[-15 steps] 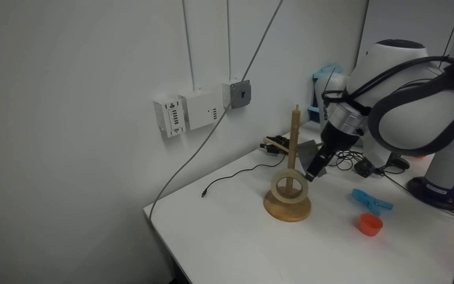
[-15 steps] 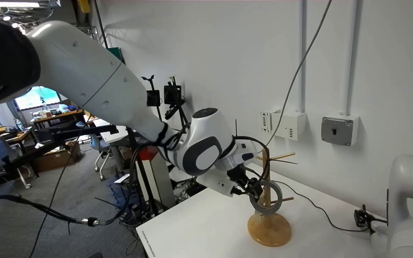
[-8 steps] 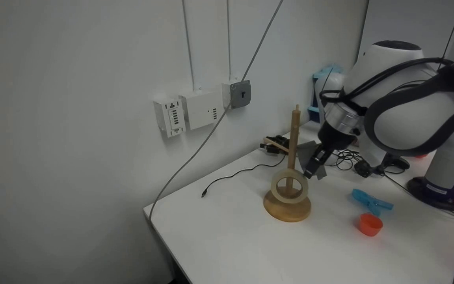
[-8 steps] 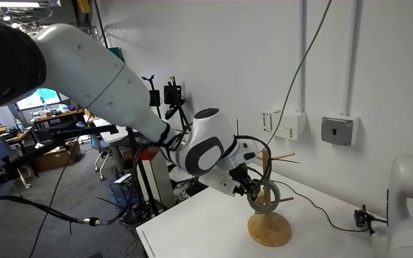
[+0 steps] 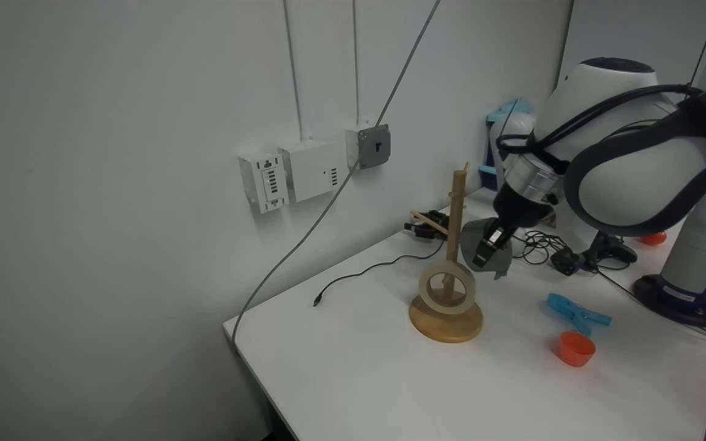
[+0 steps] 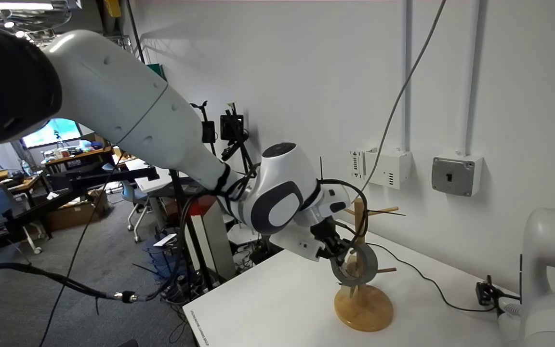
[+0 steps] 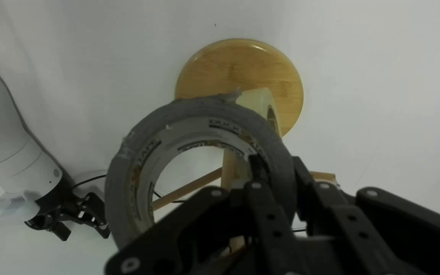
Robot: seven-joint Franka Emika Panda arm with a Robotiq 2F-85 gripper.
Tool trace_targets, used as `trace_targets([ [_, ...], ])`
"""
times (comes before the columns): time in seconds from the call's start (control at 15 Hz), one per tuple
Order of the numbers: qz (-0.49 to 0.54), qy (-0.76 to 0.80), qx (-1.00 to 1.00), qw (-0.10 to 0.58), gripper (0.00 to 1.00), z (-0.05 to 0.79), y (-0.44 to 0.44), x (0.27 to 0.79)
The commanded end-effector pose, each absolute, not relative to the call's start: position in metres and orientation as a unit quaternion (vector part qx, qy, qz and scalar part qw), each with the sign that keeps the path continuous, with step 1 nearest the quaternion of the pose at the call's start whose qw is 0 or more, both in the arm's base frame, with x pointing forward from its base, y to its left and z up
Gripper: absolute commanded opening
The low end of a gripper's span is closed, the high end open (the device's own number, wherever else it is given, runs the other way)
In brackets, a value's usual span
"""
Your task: Get the orange cup from the wooden stand and put it on the table, then get the grey masking tape and place it around the orange cup
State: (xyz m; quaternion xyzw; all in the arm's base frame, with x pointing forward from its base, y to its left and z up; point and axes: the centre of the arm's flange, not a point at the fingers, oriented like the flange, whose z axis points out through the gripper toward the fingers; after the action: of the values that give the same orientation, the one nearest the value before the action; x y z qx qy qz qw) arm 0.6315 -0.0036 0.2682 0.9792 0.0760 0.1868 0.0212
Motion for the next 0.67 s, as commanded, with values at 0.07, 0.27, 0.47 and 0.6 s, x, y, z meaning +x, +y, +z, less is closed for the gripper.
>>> trace_targets([
  [0.07, 0.197, 0.078, 0.977, 0.031, 0.05, 0.274, -0.012, 0.633],
  [0.27, 0.195, 0.074, 0.978, 0.031, 0.05, 0.278, -0.012, 0.632],
  [0.47, 0.191, 0.071, 0.979, 0.027, 0.05, 0.282, -0.007, 0.630],
  [0.6, 0.188, 0.072, 0.979, 0.023, 0.05, 0.285, -0.002, 0.629],
])
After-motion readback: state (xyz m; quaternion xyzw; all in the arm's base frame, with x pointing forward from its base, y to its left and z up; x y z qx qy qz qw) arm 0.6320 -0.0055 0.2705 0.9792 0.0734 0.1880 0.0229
